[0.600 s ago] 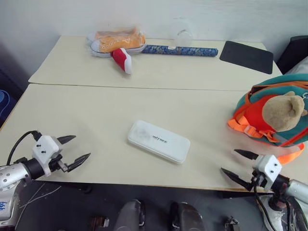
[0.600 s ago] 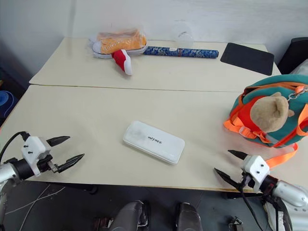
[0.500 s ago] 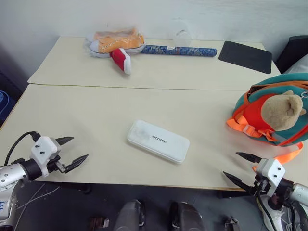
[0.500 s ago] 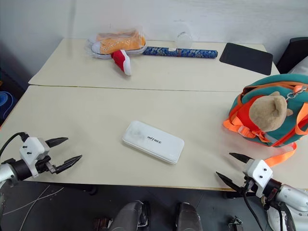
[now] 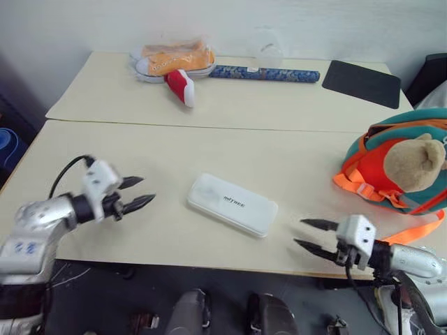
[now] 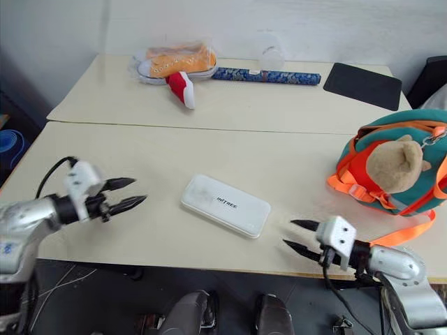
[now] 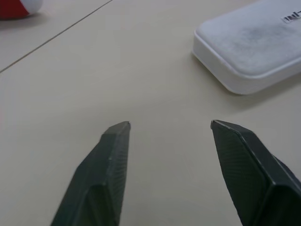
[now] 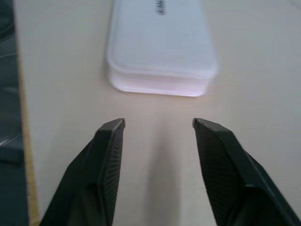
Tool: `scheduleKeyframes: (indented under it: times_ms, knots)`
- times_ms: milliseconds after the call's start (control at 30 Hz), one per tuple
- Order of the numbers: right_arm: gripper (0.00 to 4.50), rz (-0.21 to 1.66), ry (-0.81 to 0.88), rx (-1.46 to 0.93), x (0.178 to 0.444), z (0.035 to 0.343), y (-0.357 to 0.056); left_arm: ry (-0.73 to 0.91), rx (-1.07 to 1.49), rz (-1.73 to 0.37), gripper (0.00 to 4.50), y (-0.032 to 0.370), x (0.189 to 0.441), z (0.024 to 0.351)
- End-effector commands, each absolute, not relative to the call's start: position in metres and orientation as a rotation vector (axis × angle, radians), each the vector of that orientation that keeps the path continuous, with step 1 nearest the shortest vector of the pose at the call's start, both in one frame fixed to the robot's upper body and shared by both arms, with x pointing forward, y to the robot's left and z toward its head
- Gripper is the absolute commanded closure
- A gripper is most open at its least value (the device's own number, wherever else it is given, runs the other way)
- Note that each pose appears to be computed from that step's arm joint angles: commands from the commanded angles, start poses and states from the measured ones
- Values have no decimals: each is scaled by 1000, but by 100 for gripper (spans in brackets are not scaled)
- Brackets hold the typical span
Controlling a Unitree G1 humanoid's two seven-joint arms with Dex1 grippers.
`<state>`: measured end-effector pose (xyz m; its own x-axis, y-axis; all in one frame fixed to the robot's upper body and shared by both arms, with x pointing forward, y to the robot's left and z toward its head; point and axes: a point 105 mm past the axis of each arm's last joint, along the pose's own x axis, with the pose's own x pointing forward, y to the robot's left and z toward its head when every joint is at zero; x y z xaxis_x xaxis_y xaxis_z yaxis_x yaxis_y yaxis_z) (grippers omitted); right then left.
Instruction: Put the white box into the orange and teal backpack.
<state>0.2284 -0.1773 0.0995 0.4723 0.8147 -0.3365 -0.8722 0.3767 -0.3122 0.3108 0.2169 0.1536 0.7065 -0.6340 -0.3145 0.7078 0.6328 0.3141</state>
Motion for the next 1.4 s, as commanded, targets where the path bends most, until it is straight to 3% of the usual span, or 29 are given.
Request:
scheduleKeyframes:
  times_ms: [33,133,200,400,667,967,1133,1233,1333,1400]
  knots:
    - [331,1136,139,-526,231,96,-162,198,465,-783,280,193,330,150]
    - [434,1122,149,-557,241,91,-160,214,475,-814,376,175,342,140]
    - [450,1124,165,-576,245,86,-160,211,496,-858,438,162,344,134]
    - [450,1096,178,-589,262,81,-160,185,474,-938,438,143,340,131]
    - [450,1052,143,-614,288,99,-163,161,446,-1007,438,132,320,133]
    - [450,1022,172,-651,304,111,-182,249,335,-1009,438,134,288,126]
    - [450,954,212,-681,312,109,-205,410,238,-952,438,156,276,123]
    - [450,943,231,-683,311,109,-213,554,101,-804,376,184,279,113]
    - [450,969,243,-682,308,107,-211,847,-159,-791,285,199,256,99]
    - [450,997,245,-683,306,107,-209,888,-288,-789,216,200,257,105]
